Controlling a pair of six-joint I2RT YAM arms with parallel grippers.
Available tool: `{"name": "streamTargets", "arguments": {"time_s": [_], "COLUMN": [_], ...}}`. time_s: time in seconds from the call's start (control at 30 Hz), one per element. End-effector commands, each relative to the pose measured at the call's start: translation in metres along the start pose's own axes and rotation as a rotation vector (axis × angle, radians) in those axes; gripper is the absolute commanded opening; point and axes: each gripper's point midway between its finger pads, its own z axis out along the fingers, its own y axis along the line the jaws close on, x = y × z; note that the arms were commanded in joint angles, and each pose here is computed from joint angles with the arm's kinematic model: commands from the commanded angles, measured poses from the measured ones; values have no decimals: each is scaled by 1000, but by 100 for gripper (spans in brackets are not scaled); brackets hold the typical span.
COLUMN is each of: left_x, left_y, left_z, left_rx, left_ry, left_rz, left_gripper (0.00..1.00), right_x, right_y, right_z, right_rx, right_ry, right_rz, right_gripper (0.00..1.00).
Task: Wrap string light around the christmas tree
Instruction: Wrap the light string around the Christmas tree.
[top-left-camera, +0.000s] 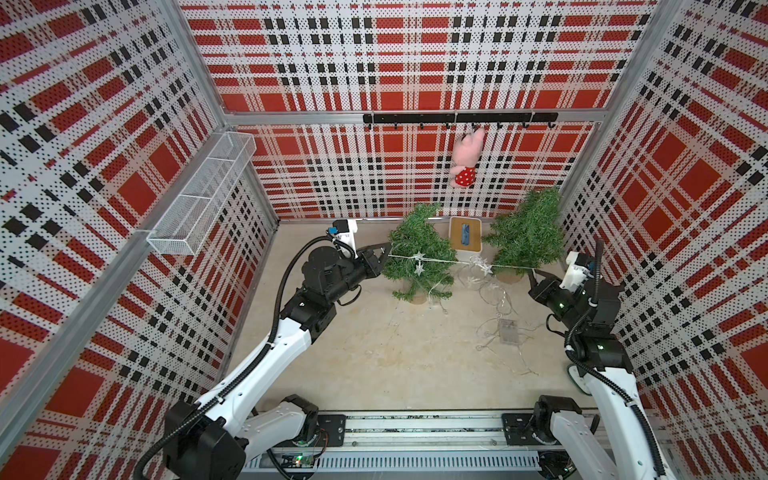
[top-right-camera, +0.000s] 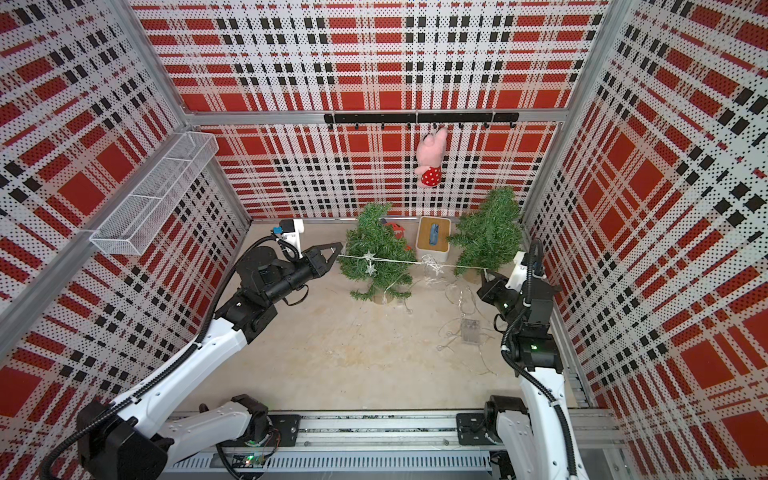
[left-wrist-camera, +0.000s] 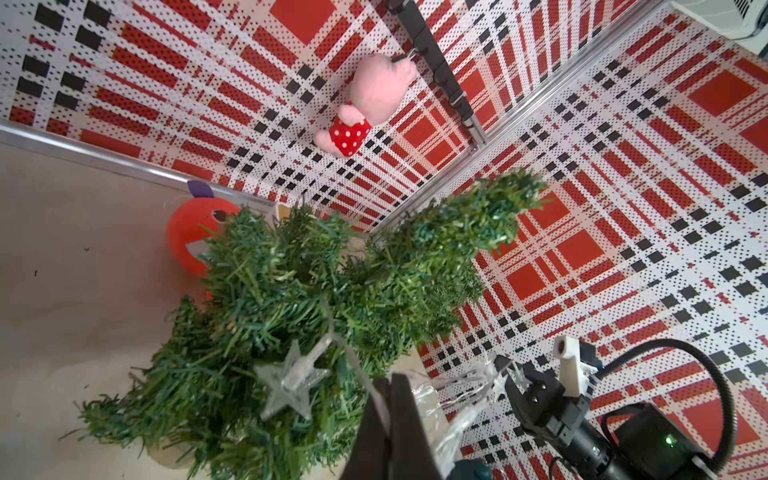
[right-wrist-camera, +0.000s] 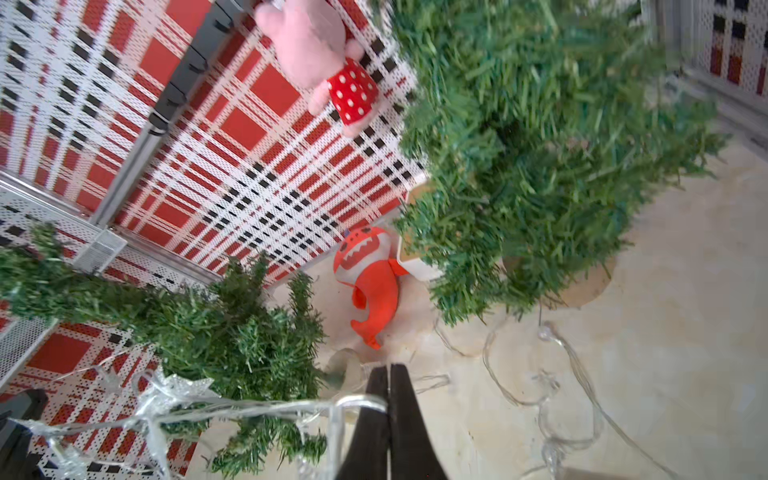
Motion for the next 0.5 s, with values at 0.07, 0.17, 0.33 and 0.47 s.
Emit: {"name": "streamTargets", "arguments": {"time_s": [0.07,0.17,0.33,0.47], "left_x": [20,32,-3,-41], "left_y": [-61,-82,-86,-108], "left_z": [29,38,21,-4], "left_rx": [192,253,241,297], "left_ry": [27,71,15,-50], "left_rz": [39,67,120,139], "left_gripper": [8,9,0,0], "right_x": [28,47,38,64], "right_y": [91,124,83,71], "right_z": [12,5,8,25], "right_rx": [-237,-371,-153,-182], "right_ry": [129,171,130,245], "right_rz": [-231,-266,-308,-275], "right_gripper": [0,0,0,0]}}
